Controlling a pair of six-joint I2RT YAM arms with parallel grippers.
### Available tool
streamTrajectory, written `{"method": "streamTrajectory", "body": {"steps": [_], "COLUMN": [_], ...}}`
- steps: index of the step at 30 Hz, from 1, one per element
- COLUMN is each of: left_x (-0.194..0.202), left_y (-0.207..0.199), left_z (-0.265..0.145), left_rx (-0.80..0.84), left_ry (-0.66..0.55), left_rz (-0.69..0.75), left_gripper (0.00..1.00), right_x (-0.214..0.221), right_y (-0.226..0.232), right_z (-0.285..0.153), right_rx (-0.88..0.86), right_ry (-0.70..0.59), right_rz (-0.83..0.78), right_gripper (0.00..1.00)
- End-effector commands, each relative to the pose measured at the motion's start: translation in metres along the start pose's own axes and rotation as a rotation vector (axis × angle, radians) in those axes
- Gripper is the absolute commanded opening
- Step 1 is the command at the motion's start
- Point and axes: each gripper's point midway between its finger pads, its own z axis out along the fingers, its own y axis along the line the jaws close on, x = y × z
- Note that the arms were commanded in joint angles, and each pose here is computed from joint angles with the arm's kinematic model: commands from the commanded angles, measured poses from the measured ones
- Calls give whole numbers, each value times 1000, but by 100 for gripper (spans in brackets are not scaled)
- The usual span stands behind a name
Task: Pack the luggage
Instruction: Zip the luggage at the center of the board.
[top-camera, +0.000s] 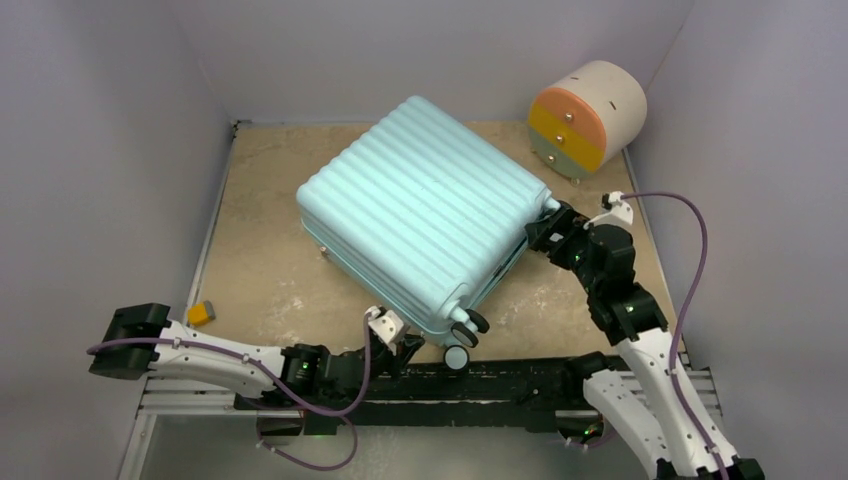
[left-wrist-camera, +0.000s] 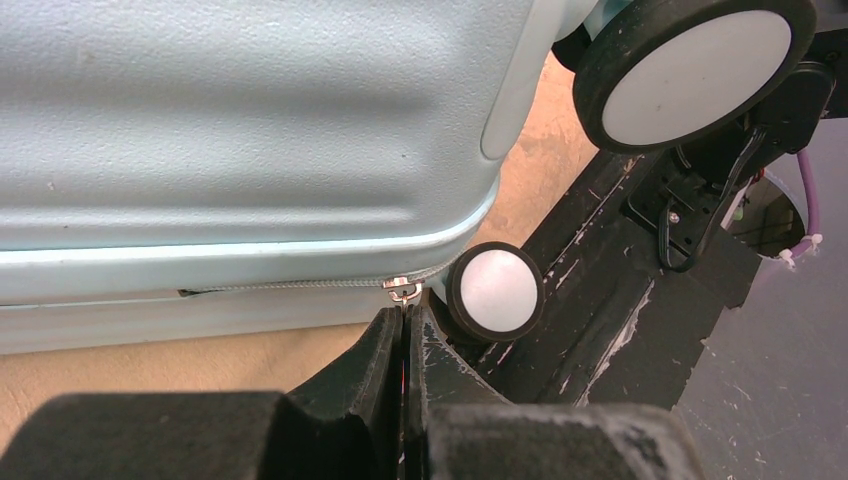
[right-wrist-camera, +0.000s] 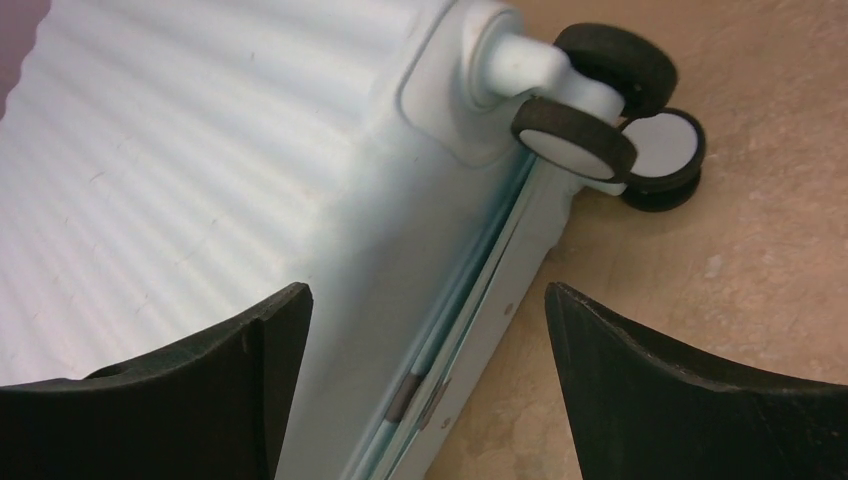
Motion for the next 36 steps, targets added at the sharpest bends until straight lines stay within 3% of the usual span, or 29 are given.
{"method": "streamTrajectory", "body": {"steps": [1,7,12,20,23,26,30,34,36], "left_x": [10,6,-6,-6,-7,-10,-12,-11,-11], "left_y": [-8,5,15,10,7,5,3,3,3], "left_z": [-6,-11,-13,-12,-12,-12,-13,-15,-15], "left_rx": [44,-18,-62,-36,-24,-10,2,15,14], "left_ry": [25,15,-31,-28,-28,-34,-42,-45,-42], "left_rz": [-22,-46,-53,-37,-28,-26,-39,-46,-43], "left_gripper": [0,0,0,0,0,0,0,0,0], "right_x": [-41,-61,-72,-88,-78,-65,-42,-15,-6], "right_y": [-23,-54,-48,-37,-35,-36,-2,53,68], "right_z": [6,20,25,42,40,33,9,-34,-57], "right_rx": [162,204,162,115,107,97,-104,-433,-507], "right_ry": [-148,-218,-278,-262,-178,-108,-41,78,115], "right_rz": [24,120,153,-87,-179,-171,-139,-197,-230], "right_gripper": [89,91,92,89,91,91,91,87,86]}}
